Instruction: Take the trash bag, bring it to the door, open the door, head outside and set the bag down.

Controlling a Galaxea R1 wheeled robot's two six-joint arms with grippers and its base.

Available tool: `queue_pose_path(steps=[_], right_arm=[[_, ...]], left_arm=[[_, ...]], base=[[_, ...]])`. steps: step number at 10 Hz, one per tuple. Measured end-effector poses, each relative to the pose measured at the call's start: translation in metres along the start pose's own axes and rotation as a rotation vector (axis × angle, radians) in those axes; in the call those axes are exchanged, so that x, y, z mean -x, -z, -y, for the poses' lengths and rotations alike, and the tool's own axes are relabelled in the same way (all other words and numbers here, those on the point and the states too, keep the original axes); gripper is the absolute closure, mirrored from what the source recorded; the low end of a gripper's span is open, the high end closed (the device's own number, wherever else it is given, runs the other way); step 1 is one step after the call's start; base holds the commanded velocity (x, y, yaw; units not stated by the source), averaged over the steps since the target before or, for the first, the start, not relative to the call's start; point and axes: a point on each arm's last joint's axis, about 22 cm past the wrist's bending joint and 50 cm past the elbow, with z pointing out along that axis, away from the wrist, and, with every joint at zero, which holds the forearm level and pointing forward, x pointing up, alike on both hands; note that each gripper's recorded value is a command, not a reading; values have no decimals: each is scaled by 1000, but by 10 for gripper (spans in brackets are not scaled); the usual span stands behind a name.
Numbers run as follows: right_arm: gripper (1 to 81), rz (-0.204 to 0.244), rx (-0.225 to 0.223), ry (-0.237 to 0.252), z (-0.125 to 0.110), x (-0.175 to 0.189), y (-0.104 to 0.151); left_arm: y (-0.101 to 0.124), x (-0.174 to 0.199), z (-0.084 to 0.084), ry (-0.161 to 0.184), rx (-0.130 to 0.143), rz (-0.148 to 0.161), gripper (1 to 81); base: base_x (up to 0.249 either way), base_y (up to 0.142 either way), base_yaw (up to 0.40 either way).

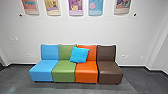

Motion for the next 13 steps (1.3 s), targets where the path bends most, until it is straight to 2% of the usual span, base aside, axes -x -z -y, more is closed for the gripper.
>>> queue_pose_path(steps=[4,5,6,8,13], right_arm=[[10,-3,3,4,-2,-2,0],[10,4,2,2,-1,3,0],[10,4,3,6,-1,3,0],[10,1,4,11,-2,1,0],[10,2,4,13,-1,2,0]], left_arm=[[-2,6,-4,-7,7,15,811],[0,-7,-3,-15,2,-3,811],[1,-9,-3,-17,0,-6,811],[-2,-5,-10,-19,9,0,811],[-3,-3,-11,-22,10,2,811]], base=[[0,0,-246],[0,0,-268],[0,0,-287],[0,0,-302],[0,0,-328]])
